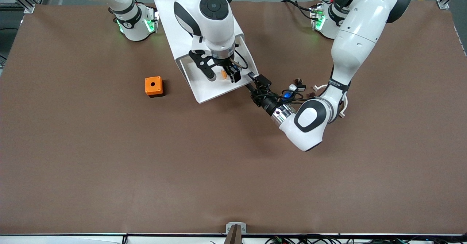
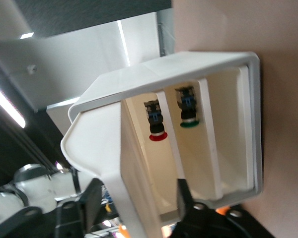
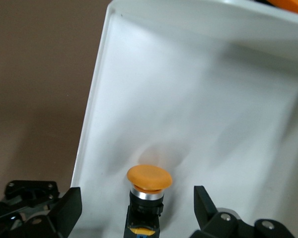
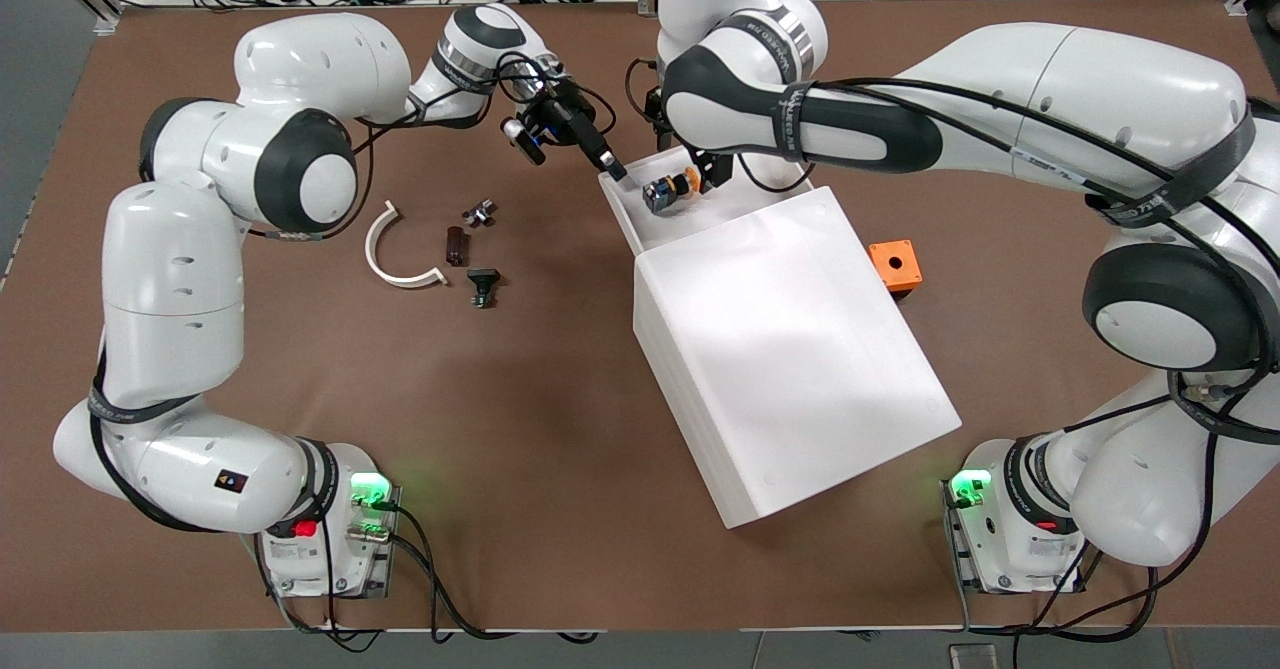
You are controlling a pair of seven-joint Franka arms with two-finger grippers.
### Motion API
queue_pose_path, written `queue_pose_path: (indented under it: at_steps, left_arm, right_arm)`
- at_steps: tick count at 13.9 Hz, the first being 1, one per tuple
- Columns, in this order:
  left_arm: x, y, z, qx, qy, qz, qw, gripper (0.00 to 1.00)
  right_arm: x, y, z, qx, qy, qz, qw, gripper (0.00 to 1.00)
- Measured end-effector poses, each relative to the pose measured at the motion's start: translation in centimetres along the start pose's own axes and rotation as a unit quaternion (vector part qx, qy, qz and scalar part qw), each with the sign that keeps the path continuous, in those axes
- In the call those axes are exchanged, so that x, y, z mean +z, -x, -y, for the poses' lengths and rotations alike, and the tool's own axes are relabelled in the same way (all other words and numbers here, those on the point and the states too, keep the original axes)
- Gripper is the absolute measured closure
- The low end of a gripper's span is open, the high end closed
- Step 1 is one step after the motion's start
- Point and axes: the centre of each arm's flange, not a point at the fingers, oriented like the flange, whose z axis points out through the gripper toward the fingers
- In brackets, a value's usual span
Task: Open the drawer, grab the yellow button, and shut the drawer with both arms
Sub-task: 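Grasp the yellow button with the right gripper and lift it out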
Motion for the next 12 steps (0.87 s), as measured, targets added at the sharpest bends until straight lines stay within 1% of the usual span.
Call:
queue_pose_path:
  at_steps: [2,3,4,5,7,9,10,11,12]
  left_arm:
    - [-0.6,0.9,0.7,0.067,0.006,0.004,0.998,0.04]
    - [-1.0,1.4,1.2,0.101,0.008,0.009,0.995,0.01]
    - [-1.6,2.0,1.8,0.142,0.014,0.013,0.990,0.01]
    - [-2.3,2.6,2.4,0.186,0.021,0.015,0.982,0.01]
    - [-3.6,3.3,3.5,0.261,0.036,0.014,0.964,0.01]
    - [-5.5,3.2,3.7,0.324,0.061,0.012,0.944,0.01]
    - [-6.6,2.9,3.6,0.354,0.076,0.011,0.932,0.01]
    - [-7.4,2.7,3.4,0.383,0.091,0.009,0.919,0.01]
    - [-8.0,2.7,3.3,0.414,0.107,0.004,0.904,0.01]
  right_arm:
    - [0.7,0.6,0.2,0.013,0.002,0.000,1.000,0.00]
    - [1.0,0.9,0.2,0.017,0.003,-0.001,1.000,0.00]
    - [1.3,1.2,0.2,0.018,0.005,-0.001,1.000,0.01]
    - [1.5,1.6,0.2,0.021,0.007,-0.001,1.000,0.02]
    - [1.7,2.4,0.2,0.029,0.006,-0.001,1.000,0.03]
    - [1.5,2.7,0.4,0.040,0.004,0.000,0.999,0.04]
    - [1.4,2.7,0.5,0.043,0.003,0.000,0.999,0.11]
    - [1.4,2.8,0.5,0.043,0.002,0.000,0.999,0.11]
    - [1.4,3.1,0.5,0.041,0.002,0.000,0.999,0.17]
